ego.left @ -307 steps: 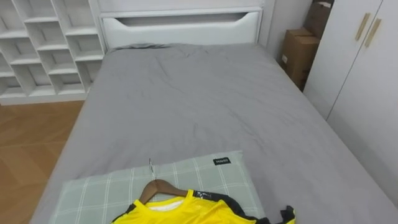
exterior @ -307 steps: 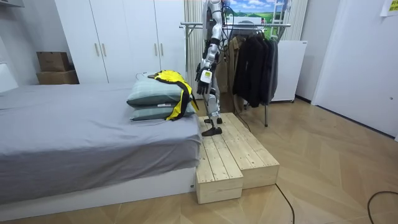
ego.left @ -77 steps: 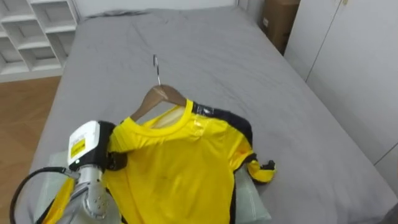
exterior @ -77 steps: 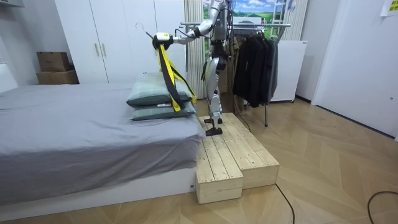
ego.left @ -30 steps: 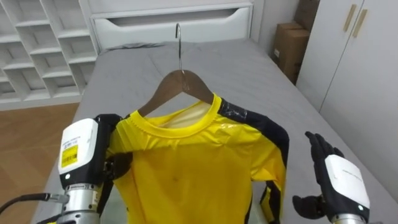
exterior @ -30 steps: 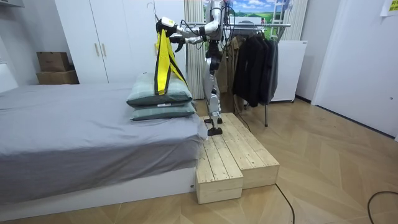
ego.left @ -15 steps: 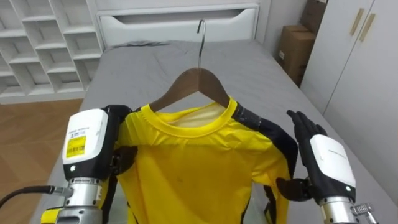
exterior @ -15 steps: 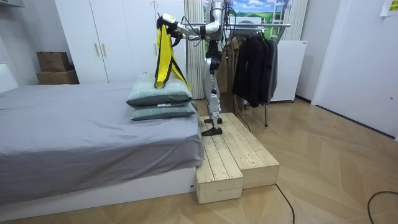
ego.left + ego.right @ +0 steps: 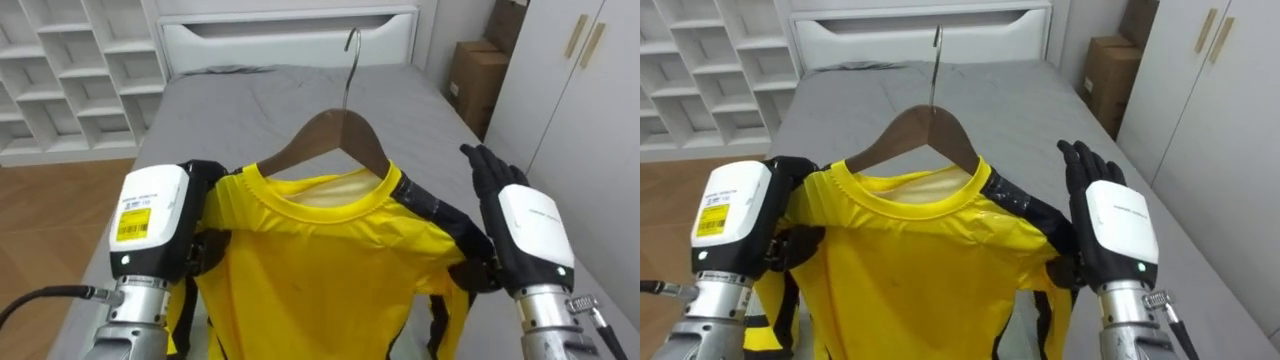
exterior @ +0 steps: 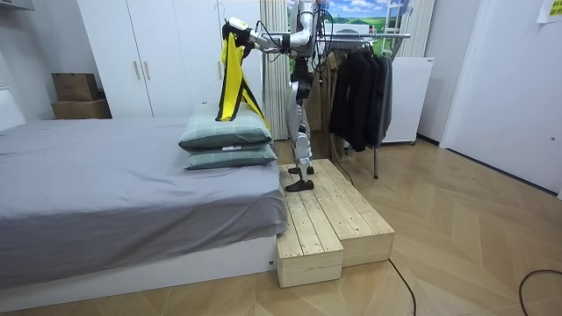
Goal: Hang clothes
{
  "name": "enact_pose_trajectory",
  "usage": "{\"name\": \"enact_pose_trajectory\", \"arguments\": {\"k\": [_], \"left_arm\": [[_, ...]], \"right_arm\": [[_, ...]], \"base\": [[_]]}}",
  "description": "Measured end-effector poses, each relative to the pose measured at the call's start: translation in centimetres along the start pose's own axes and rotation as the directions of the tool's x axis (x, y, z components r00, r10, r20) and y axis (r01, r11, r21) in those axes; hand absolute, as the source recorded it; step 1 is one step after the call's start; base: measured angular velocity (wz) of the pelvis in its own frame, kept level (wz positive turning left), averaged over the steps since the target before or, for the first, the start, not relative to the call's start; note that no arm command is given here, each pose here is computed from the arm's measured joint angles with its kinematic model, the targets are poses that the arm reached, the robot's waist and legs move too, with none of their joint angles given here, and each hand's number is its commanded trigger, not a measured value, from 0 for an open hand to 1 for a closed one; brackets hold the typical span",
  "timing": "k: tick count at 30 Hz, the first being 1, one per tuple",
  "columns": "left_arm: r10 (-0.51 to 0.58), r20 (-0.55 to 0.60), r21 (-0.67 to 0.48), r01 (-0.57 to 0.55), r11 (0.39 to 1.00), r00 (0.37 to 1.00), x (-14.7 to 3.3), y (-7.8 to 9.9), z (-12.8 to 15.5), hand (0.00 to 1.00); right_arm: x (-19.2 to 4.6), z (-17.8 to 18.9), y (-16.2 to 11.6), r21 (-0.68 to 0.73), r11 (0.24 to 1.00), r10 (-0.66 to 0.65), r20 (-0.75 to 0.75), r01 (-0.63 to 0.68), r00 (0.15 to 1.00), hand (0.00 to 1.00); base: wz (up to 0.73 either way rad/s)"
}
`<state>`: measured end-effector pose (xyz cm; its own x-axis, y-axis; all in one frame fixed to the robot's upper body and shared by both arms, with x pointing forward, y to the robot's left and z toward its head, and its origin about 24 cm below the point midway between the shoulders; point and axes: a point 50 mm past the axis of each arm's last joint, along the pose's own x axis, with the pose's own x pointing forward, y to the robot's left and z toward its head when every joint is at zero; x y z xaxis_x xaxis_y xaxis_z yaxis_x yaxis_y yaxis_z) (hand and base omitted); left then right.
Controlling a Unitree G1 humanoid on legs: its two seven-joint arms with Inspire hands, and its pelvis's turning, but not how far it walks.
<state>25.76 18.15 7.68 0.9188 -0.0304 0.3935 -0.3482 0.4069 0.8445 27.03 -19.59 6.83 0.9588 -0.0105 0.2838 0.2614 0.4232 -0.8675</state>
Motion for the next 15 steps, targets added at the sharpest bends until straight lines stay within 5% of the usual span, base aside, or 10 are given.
{"name": "enact_pose_trajectory", "arguments": {"k": [15], "left_arm": [[0.002,-0.019,-0.024,-0.003,1.0,1.0,-0.02,-0.24,0.21,1.0]], "right_arm": [[0.44,0.26,-0.25,0.013,1.0,-0.014,0.008,0.014,1.0,0.0]], "base": [[0.01]]}}
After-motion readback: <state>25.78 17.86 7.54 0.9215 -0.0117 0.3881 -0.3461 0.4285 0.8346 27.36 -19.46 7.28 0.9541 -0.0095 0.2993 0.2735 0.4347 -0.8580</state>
